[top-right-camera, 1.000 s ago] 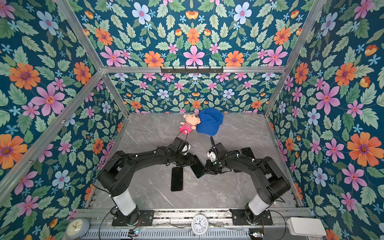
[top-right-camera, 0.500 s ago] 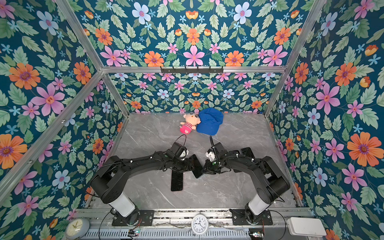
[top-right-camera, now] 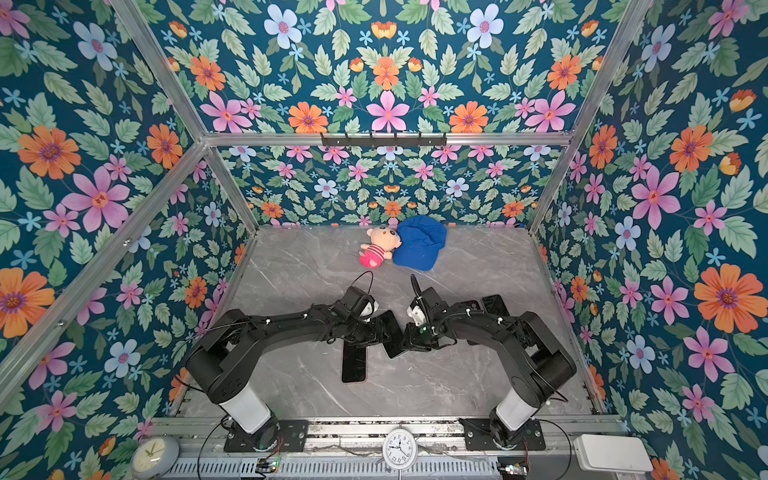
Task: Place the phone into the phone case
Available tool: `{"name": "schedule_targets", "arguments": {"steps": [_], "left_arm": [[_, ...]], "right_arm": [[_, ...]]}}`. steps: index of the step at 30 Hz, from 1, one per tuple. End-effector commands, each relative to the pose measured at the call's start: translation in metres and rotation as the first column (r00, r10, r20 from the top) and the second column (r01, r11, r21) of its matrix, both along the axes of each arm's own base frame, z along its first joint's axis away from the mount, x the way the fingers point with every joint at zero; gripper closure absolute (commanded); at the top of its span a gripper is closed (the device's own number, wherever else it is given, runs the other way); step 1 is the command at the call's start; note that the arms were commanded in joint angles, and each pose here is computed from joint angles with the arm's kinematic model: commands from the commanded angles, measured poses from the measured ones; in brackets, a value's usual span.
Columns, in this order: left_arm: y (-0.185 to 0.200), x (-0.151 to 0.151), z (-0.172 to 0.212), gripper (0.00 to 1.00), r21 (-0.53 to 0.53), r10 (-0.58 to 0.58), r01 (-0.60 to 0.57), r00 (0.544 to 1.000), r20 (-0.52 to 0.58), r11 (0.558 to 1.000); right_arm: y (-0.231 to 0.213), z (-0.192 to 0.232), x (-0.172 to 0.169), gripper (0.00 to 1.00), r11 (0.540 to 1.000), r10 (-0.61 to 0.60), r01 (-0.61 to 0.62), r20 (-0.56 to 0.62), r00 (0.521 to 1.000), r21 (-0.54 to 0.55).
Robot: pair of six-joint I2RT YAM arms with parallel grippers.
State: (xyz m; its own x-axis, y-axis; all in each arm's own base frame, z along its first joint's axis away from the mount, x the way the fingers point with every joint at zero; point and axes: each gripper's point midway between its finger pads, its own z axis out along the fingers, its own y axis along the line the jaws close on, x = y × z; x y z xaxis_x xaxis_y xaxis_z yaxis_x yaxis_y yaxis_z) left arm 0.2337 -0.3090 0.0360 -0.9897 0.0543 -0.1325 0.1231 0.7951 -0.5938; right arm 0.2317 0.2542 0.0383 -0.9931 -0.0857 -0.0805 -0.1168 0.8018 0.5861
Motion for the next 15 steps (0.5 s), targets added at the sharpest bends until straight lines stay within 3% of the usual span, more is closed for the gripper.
{"name": "schedule_targets", "arguments": {"steps": [1, 7, 15], "left_arm": [[-0.001, 0.001, 0.0, 0.47, -0.002, 0.003, -0.003, 1.0, 0.004, 1.0], [0.002, 0.001, 0.0, 0.47, 0.007, 0.009, -0.009, 1.0, 0.009, 1.0], [0.019, 0.019, -0.002, 0.47, 0.024, 0.065, -0.065, 0.998, 0.026, 0.998]], "right_arm": [[-0.012, 0.001, -0.004, 0.58, 0.998, 0.002, -0.002, -0.003, 1.0, -0.07], [-0.013, 0.015, 0.003, 0.48, 0.997, 0.003, 0.0, 0.036, 0.999, -0.081], [-0.002, 0.015, 0.029, 0.54, 0.996, 0.003, 0.005, 0.084, 0.996, -0.092]]}}
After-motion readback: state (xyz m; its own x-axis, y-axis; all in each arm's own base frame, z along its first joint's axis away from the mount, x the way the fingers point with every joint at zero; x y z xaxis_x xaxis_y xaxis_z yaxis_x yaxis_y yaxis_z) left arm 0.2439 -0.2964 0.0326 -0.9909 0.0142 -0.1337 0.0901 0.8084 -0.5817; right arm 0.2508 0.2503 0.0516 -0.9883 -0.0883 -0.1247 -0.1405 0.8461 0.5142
